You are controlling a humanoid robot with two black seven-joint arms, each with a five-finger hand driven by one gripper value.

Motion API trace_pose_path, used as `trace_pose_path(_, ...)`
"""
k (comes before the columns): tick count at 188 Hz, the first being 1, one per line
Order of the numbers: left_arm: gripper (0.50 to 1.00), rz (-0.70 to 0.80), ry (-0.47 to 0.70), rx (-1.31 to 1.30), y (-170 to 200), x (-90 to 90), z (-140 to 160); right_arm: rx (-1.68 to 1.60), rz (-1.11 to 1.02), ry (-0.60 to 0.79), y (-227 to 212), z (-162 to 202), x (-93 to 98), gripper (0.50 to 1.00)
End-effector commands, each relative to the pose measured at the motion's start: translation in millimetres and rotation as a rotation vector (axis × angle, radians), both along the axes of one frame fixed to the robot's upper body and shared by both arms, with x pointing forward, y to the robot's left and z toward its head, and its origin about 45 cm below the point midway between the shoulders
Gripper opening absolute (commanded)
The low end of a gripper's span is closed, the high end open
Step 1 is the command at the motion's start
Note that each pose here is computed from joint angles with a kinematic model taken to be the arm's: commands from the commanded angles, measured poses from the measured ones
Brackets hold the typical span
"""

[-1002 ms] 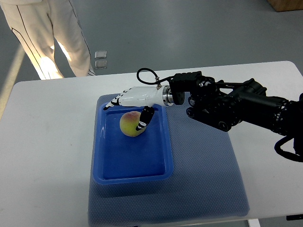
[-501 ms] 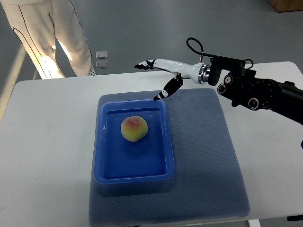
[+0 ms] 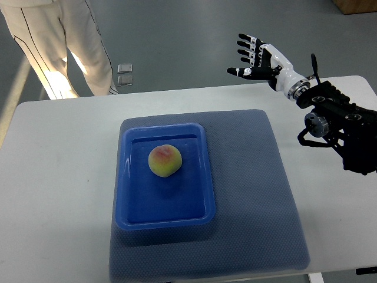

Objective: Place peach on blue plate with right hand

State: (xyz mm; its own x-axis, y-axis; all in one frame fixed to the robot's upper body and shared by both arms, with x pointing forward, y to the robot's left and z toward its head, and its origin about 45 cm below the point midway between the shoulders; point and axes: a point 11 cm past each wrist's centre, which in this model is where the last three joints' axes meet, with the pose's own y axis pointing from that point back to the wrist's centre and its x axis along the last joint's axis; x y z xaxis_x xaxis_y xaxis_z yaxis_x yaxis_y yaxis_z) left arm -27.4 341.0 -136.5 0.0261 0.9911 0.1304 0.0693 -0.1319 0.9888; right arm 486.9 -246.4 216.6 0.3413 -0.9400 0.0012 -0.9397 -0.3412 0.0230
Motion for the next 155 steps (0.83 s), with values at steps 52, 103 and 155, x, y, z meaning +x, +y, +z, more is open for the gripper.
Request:
trace_pose_path(52, 1.0, 0.0, 0.0, 0.0, 0.0, 0.0, 0.0, 0.359, -0.119, 0.181, -22.8, -49.3, -25.8, 0.928)
trace_pose_path(103, 1.0, 0.0, 0.0, 0.0, 0.0, 0.0, 0.0, 0.347, -0.201, 0.182, -25.2, -53.0, -23.6, 0.93)
trace_pose_path(155, 1.0, 0.0, 0.0, 0.0, 0.0, 0.0, 0.0, 0.348, -0.203, 0.169, -26.9, -50.0, -22.3, 0.93)
